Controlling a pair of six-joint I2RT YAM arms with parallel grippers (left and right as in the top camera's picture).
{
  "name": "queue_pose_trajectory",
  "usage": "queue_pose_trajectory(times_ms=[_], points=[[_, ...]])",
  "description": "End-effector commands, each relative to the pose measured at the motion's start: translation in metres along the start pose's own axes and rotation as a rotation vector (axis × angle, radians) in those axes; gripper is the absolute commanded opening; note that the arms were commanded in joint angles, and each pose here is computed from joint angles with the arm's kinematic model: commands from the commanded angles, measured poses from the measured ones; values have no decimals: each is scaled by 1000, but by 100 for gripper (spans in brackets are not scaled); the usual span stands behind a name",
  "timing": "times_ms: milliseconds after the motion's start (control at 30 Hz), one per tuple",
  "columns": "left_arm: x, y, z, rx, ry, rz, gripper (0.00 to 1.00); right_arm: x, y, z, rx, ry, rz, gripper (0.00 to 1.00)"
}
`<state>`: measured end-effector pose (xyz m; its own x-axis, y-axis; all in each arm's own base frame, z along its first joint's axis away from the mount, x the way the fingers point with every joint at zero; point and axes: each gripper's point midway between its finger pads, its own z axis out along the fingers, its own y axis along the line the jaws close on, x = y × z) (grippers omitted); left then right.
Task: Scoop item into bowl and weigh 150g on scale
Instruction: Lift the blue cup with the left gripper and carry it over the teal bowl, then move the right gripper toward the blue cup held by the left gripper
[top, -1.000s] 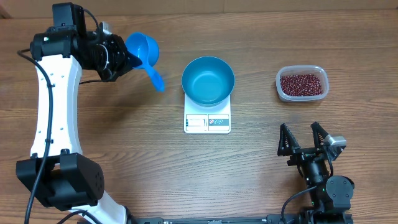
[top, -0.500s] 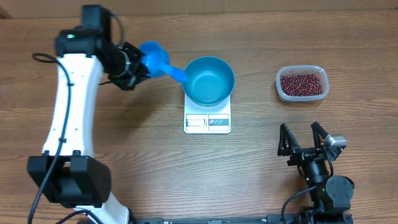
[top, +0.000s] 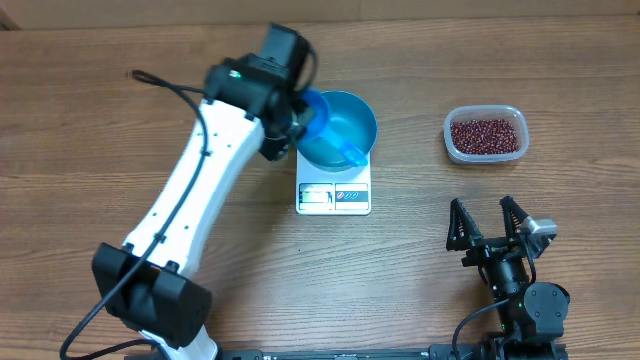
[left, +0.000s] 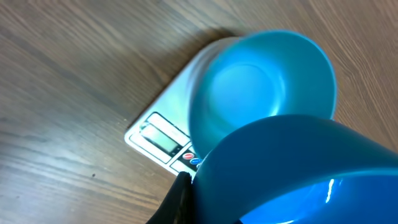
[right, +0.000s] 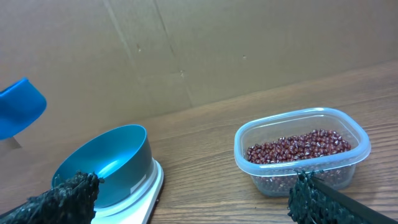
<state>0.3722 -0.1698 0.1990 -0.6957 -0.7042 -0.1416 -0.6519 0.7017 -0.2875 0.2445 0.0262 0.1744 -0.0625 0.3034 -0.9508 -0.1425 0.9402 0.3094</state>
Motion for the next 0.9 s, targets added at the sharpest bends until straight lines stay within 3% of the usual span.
queue_pose_trajectory(times_ms=[0,533,867], points=[[-3,-10,-6,0,-111,11,4,2,-2,0,7,-5,-12,100],[4,-20,-7,26,-126,36,4,-3,1,0,-7,-22,11,100],[17,-23,-6,49,-51,-18,4,-42,26,-6,-136,-125,283,100]])
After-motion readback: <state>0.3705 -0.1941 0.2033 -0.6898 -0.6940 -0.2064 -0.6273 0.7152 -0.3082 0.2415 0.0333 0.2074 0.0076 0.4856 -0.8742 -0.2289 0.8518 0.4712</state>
